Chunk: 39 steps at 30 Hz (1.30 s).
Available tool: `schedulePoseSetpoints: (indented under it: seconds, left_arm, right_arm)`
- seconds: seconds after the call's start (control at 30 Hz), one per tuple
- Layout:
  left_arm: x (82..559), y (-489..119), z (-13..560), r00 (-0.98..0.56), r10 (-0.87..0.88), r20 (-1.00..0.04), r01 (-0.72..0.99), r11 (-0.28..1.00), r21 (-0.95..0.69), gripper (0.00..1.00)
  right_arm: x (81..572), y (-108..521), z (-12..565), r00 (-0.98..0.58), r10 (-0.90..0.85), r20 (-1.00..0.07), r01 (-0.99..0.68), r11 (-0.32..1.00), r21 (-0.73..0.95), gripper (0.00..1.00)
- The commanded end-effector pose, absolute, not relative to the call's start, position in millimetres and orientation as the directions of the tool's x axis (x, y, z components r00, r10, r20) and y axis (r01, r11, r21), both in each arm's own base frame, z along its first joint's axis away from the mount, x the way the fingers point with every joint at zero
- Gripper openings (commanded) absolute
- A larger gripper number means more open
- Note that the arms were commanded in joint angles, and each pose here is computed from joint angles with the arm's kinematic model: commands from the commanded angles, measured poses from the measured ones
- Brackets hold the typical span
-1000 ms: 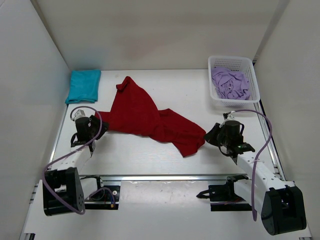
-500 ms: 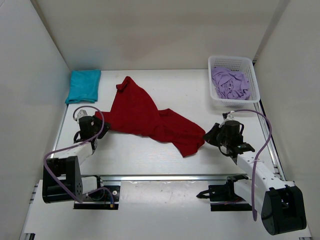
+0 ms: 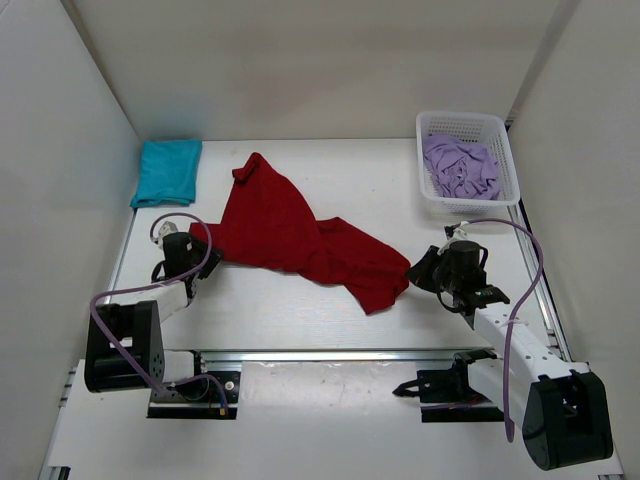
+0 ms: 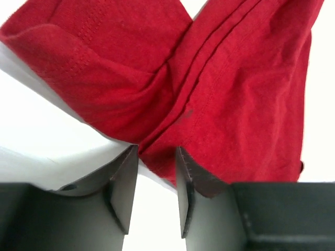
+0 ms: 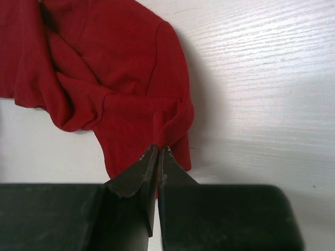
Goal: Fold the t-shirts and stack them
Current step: Flatten out the tshirt
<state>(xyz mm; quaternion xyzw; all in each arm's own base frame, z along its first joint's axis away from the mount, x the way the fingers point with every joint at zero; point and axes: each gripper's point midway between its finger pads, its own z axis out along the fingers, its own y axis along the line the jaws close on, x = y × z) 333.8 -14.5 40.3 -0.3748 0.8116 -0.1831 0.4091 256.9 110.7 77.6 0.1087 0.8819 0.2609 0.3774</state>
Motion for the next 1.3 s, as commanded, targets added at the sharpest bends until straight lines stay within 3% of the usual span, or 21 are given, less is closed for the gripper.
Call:
schedulePoseSetpoints:
  seconds: [0.0, 0.03, 0.1, 0.23, 0.5, 0.67, 0.77, 0.83, 1.07, 1.27]
  left_arm:
    - [345.1, -16.6, 55.7, -0.341, -0.76, -0.553, -0.421, 0.65, -0.633, 0.39]
    - [345.6, -15.4, 57.7, -0.328, -0.763, -0.557, -0.416, 0.646, -0.64, 0.35]
    - [351.2, -10.7, 64.5, -0.304, -0.769, -0.562, -0.419, 0.638, -0.646, 0.18]
    - [357.7, -13.6, 88.2, -0.286, -0.762, -0.581, -0.379, 0.647, -0.662, 0.0]
    - [347.6, -30.2, 158.5, -0.33, -0.659, -0.676, -0.213, 0.75, -0.626, 0.0]
    - [317.6, -29.2, 160.8, -0.391, -0.568, -0.724, -0.185, 0.82, -0.542, 0.0]
    - [302.6, -32.4, 141.8, -0.421, -0.554, -0.718, -0.191, 0.828, -0.527, 0.0]
    - [298.2, -41.4, 132.0, -0.444, -0.552, -0.706, -0.172, 0.826, -0.538, 0.0]
    - [292.4, -68.1, 126.8, -0.477, -0.531, -0.7, -0.097, 0.824, -0.558, 0.0]
    - [293.5, -77.7, 129.9, -0.487, -0.511, -0.708, -0.069, 0.831, -0.552, 0.0]
  right_arm:
    - [264.6, 113.0, 86.4, -0.661, 0.385, -0.644, -0.044, 0.837, 0.546, 0.0]
    - [263.2, 111.5, 82.9, -0.664, 0.381, -0.643, -0.038, 0.842, 0.538, 0.0]
    - [264.2, 111.8, 85.3, -0.663, 0.382, -0.644, -0.04, 0.841, 0.539, 0.0]
    - [263.5, 102.9, 83.2, -0.653, 0.399, -0.644, 0.002, 0.851, 0.525, 0.0]
    - [245.7, 84.0, 76.8, -0.658, 0.425, -0.622, 0.095, 0.866, 0.492, 0.0]
    - [222.2, 66.6, 55.5, -0.665, 0.488, -0.565, 0.196, 0.845, 0.498, 0.01]
    - [224.0, 72.3, 62.6, -0.659, 0.474, -0.584, 0.18, 0.853, 0.49, 0.38]
    - [232.9, 70.6, 78.4, -0.642, 0.454, -0.618, 0.158, 0.867, 0.472, 0.49]
    - [231.9, 74.8, 68.1, -0.693, 0.415, -0.59, 0.166, 0.888, 0.429, 0.48]
    - [220.4, 49.2, 41.1, -0.68, 0.48, -0.555, 0.303, 0.873, 0.383, 0.44]
